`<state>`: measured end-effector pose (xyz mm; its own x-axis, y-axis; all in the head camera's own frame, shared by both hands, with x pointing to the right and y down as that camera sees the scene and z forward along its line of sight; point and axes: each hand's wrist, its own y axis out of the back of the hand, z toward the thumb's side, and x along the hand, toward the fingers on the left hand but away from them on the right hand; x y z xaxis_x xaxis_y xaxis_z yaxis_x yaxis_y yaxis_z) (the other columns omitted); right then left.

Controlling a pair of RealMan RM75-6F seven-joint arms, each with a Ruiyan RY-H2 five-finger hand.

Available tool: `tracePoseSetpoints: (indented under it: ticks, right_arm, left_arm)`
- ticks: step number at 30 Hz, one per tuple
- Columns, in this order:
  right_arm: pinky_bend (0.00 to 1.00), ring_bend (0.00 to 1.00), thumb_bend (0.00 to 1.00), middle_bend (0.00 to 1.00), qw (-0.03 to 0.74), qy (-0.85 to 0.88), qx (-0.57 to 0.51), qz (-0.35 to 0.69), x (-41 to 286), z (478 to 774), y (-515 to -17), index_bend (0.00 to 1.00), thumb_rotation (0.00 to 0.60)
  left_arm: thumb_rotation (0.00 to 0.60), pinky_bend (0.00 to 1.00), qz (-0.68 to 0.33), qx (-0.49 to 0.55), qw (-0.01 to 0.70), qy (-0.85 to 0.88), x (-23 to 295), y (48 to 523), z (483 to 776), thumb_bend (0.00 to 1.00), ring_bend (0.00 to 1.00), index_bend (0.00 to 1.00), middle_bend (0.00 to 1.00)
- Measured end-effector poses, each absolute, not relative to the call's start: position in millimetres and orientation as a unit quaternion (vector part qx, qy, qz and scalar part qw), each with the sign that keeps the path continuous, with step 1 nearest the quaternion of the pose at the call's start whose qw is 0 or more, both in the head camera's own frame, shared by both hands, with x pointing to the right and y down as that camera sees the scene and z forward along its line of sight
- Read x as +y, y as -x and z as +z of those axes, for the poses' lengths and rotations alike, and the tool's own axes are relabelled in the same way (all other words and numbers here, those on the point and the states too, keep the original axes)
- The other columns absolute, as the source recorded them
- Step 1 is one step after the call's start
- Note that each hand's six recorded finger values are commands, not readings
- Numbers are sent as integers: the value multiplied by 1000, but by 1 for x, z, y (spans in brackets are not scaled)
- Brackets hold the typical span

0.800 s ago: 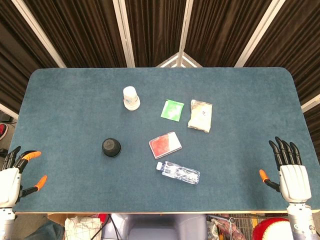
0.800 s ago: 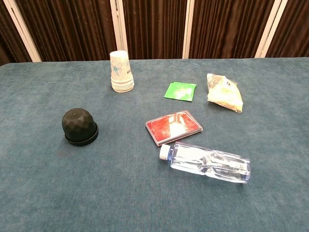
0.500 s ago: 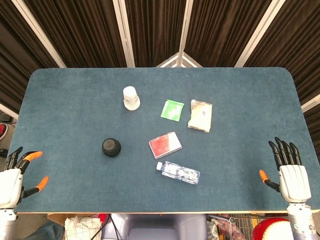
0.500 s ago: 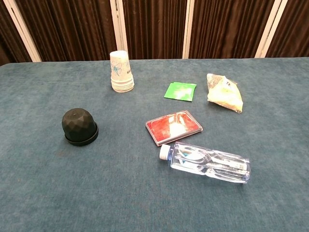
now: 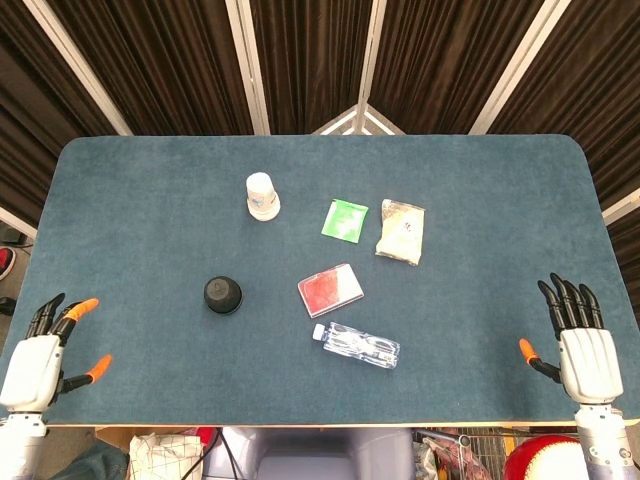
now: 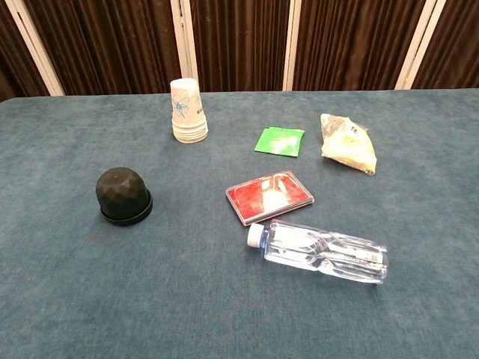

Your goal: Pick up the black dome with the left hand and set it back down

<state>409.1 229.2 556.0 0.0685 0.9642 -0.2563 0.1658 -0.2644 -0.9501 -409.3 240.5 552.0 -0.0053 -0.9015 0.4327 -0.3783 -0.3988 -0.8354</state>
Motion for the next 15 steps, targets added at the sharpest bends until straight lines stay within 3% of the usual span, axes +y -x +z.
tracePoseSetpoints:
  ticks: [6,15]
  right_arm:
    - [11,68,288,24,391,622,-459,500,235,554,-405,68,600]
    - [11,68,288,24,385,624,-453,507,234,559,-404,68,600]
  left_arm:
    - [600,0,-496,498,243,668,234,405,562,170,0,123,79]
    - [600,0,-498,476,166,706,219,398,613,159,0,110,77]
